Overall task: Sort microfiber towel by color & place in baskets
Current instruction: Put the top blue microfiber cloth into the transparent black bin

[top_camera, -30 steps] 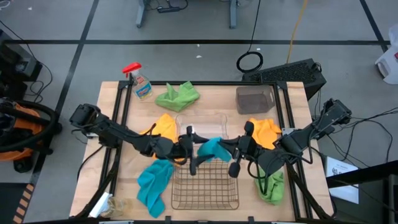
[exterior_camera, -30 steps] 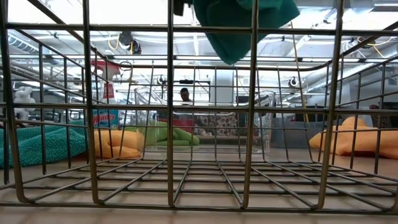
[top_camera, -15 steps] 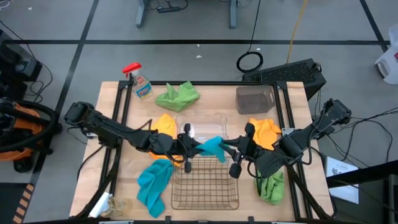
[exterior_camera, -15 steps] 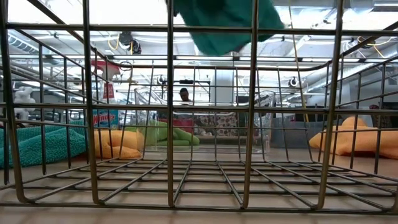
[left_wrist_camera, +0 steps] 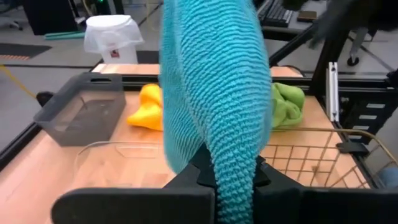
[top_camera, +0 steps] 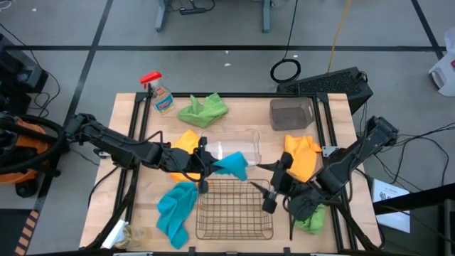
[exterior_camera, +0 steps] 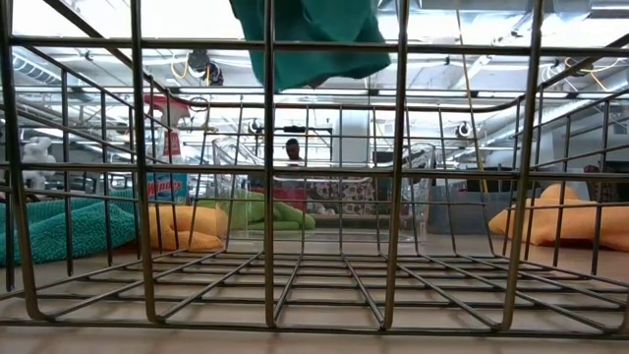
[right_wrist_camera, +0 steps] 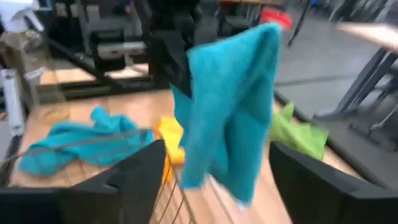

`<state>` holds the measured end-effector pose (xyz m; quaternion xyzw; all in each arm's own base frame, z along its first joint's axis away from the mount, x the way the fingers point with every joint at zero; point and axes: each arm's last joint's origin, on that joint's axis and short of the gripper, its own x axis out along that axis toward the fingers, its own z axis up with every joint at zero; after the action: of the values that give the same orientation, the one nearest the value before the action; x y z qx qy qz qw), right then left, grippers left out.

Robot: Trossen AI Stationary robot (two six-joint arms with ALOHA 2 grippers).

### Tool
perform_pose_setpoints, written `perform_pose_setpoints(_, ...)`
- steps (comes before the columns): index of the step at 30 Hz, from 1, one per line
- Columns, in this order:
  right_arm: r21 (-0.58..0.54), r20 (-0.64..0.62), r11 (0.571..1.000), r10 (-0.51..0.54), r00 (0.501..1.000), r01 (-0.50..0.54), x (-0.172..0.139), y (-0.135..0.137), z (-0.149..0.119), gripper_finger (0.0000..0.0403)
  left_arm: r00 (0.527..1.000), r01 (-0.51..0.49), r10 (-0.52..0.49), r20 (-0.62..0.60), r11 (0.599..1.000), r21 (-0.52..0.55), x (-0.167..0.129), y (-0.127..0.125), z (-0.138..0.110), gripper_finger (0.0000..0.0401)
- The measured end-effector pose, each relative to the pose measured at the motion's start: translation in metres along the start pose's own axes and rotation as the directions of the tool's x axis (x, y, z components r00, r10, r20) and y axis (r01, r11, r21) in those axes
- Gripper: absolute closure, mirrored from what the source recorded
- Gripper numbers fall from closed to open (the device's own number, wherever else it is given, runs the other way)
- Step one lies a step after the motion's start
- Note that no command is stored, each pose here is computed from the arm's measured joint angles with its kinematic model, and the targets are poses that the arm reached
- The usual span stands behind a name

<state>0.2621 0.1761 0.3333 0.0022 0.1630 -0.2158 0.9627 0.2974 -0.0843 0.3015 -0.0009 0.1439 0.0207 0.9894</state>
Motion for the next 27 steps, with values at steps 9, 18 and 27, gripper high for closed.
perform_pose_setpoints(9, -0.024, 0.046, 0.999, -0.044, 0.998, 0.045, 0.032, 0.004, 0.005, 0.0028, 0.999, 0.037, -0.036, -0.006, 0.994, 0.099, -0.001, -0.003, -0.001, 0.0386)
perform_pose_setpoints(18, -0.083, -0.038, 0.996, 0.033, 0.999, -0.036, 0.066, -0.011, 0.008, 0.0026, 0.998, 0.056, -0.056, -0.005, 0.960, 0.274, -0.001, -0.006, -0.001, 0.0386)
perform_pose_setpoints(27, -0.097, -0.052, 0.992, 0.080, 0.995, -0.085, 0.070, -0.014, 0.010, 0.0117, 0.998, 0.056, -0.059, -0.001, 0.947, 0.316, -0.003, -0.006, 0.000, 0.0386)
